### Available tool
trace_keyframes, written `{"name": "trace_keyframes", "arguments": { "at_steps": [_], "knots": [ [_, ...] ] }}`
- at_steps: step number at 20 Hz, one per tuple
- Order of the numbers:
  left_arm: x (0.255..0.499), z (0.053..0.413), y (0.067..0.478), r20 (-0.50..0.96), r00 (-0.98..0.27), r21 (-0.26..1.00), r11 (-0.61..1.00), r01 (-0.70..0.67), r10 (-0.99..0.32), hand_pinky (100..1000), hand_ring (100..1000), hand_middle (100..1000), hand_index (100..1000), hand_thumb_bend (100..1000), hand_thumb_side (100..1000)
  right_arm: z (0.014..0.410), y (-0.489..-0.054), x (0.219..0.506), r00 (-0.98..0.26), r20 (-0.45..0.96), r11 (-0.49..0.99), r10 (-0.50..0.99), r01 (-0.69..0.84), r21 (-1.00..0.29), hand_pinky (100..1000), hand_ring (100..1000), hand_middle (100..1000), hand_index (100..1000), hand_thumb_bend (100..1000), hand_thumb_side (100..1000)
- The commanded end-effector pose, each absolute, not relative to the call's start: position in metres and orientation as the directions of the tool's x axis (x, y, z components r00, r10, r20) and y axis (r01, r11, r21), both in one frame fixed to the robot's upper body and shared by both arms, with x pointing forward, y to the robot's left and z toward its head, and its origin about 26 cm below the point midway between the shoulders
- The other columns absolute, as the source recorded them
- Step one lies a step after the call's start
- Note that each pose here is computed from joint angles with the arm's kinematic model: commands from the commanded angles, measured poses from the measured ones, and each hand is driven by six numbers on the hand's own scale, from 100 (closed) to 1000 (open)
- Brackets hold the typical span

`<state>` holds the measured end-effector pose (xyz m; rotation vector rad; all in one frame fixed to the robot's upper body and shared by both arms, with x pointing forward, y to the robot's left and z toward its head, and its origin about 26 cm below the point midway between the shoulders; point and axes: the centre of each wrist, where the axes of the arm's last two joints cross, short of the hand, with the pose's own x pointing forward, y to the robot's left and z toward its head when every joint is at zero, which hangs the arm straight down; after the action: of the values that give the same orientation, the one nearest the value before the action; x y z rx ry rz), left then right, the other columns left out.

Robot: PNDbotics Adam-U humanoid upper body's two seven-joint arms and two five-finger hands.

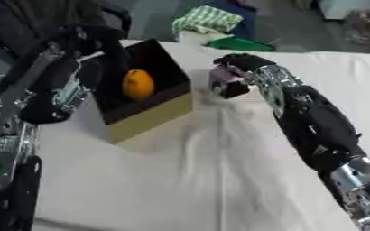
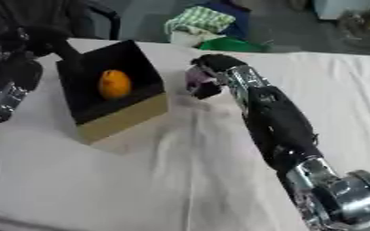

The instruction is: Pick up objects on the table and place them in the box.

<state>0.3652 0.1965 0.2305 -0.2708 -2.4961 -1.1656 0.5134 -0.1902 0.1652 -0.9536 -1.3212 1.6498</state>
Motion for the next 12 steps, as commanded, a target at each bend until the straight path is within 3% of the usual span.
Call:
{"name": "trace_keyframes", "arguments": {
  "at_steps": [1,6,12],
  "knots": [
    [0.363,0.239,0.198,0.381,-0.924,0.704,0.641,0.307,0.024,702,572,592,833,100,669,0.175,-0.19,0.515,-0.404,-0.102,-0.154,0.909,-0.1,-0.983,753,650,611,955,100,238],
    [0.363,0.239,0.198,0.381,-0.924,0.704,0.642,0.305,0.022,702,572,592,833,100,667,0.182,-0.19,0.515,-0.429,-0.111,-0.141,0.896,-0.039,-0.989,669,515,438,895,100,216],
    [0.362,0.239,0.199,0.382,-0.924,0.702,0.643,0.305,0.021,701,572,592,833,100,665,0.205,-0.185,0.514,-0.479,-0.091,-0.063,0.873,0.073,-0.995,668,488,400,889,100,202]
  ]
}}
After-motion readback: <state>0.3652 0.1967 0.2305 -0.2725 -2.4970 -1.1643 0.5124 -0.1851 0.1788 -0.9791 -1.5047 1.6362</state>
